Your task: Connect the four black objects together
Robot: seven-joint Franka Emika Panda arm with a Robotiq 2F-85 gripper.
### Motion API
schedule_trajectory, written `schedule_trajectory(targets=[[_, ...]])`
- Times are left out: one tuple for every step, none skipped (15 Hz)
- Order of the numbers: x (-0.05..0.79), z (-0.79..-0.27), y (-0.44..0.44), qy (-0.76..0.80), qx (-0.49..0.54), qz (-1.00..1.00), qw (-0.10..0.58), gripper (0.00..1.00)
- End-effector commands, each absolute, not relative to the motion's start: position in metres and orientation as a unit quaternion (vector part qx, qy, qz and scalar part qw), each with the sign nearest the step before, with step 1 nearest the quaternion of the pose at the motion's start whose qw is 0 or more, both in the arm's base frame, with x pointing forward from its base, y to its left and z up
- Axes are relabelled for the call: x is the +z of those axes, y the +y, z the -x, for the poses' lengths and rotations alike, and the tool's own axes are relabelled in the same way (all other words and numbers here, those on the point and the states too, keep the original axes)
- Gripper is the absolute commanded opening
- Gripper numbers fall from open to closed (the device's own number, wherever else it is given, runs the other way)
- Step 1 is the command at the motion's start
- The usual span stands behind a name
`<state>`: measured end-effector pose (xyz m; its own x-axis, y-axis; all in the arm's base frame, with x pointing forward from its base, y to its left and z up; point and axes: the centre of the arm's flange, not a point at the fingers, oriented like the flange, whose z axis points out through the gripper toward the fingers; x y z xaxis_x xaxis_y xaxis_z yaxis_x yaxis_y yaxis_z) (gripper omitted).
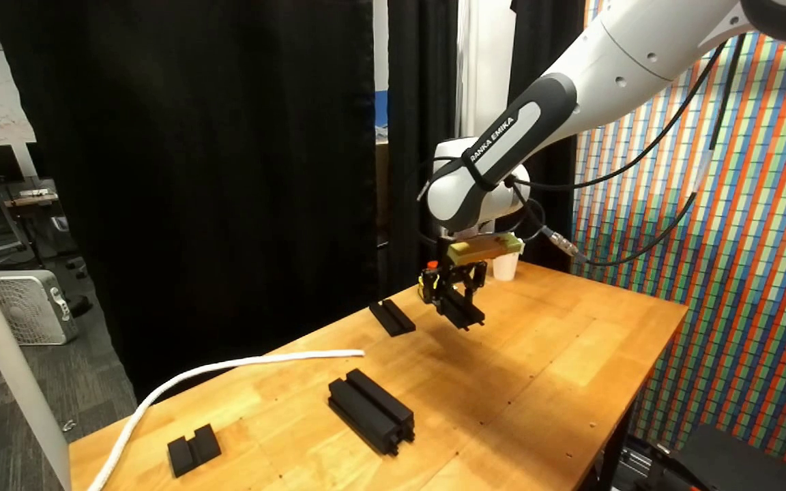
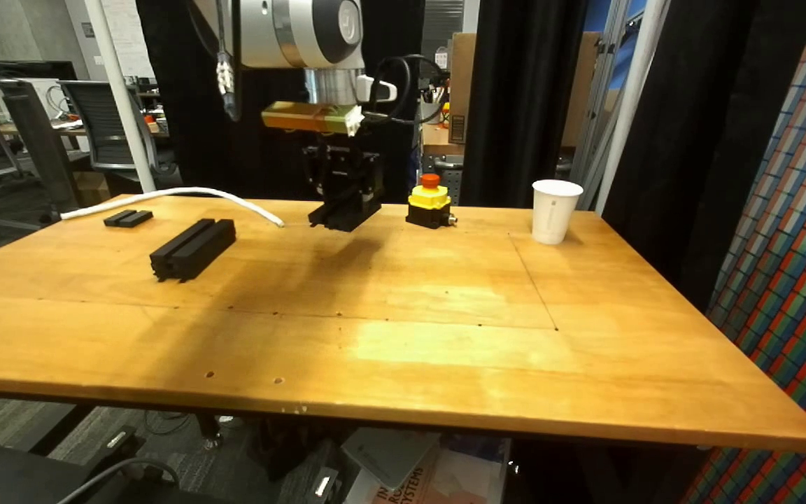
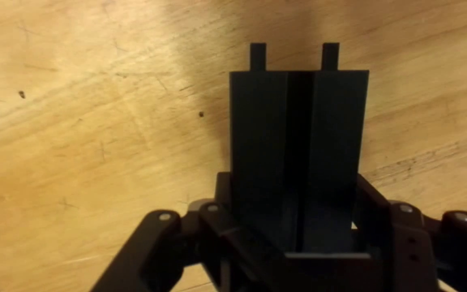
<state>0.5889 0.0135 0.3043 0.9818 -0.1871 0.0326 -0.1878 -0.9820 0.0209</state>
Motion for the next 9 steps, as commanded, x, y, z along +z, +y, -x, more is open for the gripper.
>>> schedule_trajectory(targets=[[0.314, -0.590, -0.025, -0.187, 0.015, -0.982, -0.025, 0.45], [0.313, -0.588, -0.033, -0.213, 0.016, -0.976, -0.034, 0.45], [0.312, -0.588, -0.037, -0.238, 0.017, -0.970, -0.043, 0.45], [0.312, -0.589, -0.038, -0.263, 0.018, -0.963, -0.052, 0.45], [0.309, -0.591, -0.036, -0.287, 0.018, -0.956, -0.060, 0.45], [0.307, -0.594, -0.033, -0.313, 0.018, -0.947, -0.065, 0.45], [0.304, -0.595, -0.027, -0.336, 0.016, -0.939, -0.072, 0.45], [0.300, -0.596, -0.021, -0.361, 0.013, -0.929, -0.079, 0.45], [0.297, -0.596, -0.017, -0.385, 0.013, -0.919, -0.085, 0.45]])
